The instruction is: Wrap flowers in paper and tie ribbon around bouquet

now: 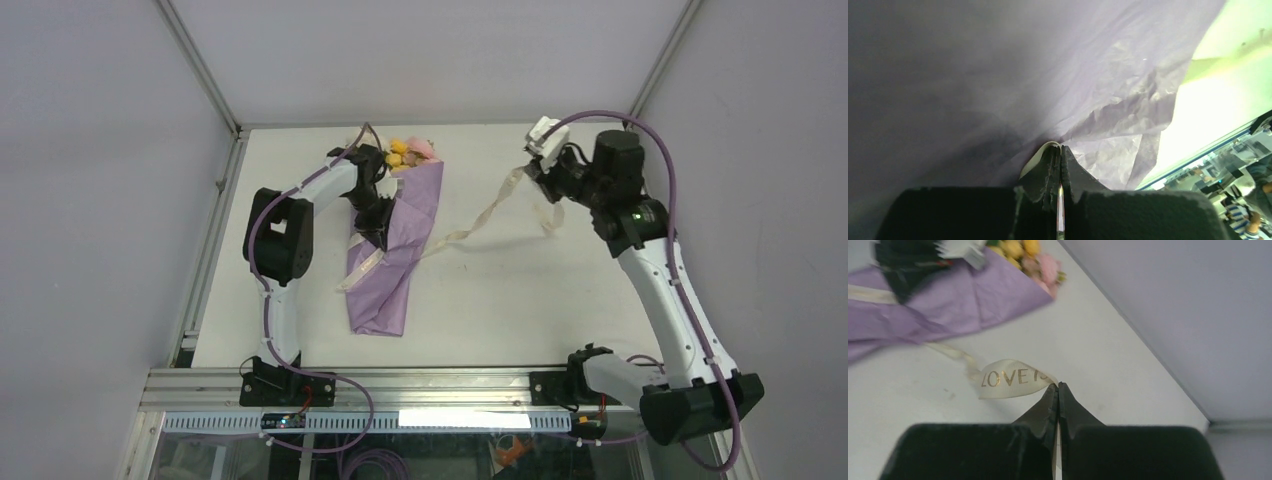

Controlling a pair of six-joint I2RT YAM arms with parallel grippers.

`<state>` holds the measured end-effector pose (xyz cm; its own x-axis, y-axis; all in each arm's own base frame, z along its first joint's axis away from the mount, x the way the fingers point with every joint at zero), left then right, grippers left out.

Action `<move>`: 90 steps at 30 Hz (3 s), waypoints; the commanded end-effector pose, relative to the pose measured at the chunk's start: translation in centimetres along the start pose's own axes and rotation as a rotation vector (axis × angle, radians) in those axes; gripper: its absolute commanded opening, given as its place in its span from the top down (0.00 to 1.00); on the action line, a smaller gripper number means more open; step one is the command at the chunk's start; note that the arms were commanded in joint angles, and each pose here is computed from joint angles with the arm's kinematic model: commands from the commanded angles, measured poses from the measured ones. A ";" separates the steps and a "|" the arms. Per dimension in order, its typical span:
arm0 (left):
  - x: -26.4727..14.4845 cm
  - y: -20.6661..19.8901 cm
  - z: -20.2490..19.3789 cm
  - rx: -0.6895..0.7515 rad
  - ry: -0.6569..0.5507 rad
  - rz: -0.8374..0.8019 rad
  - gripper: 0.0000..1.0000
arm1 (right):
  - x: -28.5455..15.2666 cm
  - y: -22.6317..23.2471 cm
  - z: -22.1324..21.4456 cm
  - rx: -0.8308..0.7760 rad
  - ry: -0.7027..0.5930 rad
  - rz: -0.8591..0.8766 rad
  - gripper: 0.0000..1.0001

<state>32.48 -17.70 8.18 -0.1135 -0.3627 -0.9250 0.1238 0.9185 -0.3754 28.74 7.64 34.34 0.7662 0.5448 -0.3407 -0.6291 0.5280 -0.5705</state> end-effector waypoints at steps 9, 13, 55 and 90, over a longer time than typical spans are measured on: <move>-7.1 -5.4 2.9 0.171 -0.201 -0.158 1.00 | 12.2 10.6 13.4 0.658 -0.242 0.363 1.00; -6.3 -5.3 3.0 0.152 -0.176 -0.170 1.00 | 13.9 14.2 14.8 0.851 -0.206 0.509 1.00; -6.7 -4.1 2.7 0.176 -0.212 -0.068 1.00 | 21.5 20.0 -10.7 1.291 0.982 -0.056 0.44; -24.1 -23.1 -10.0 1.117 -0.519 -0.315 1.00 | 16.5 2.5 11.1 0.917 -0.021 0.196 1.00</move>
<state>24.27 -28.06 35.68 0.0547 -0.7194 -0.6925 0.8909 0.3483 -0.2914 40.30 21.38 31.43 0.7218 0.4726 -0.5057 -0.3505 0.8796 0.3218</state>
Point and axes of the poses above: each gripper's point midway between its finger pads, its own x axis out along the fingers, its own y axis along the line the jaws close on, z = x × y, the point moved 5 cm from there along -x, back along the fingers, and after that the axes turned 11 degrees about -x, right-handed, at the moved point
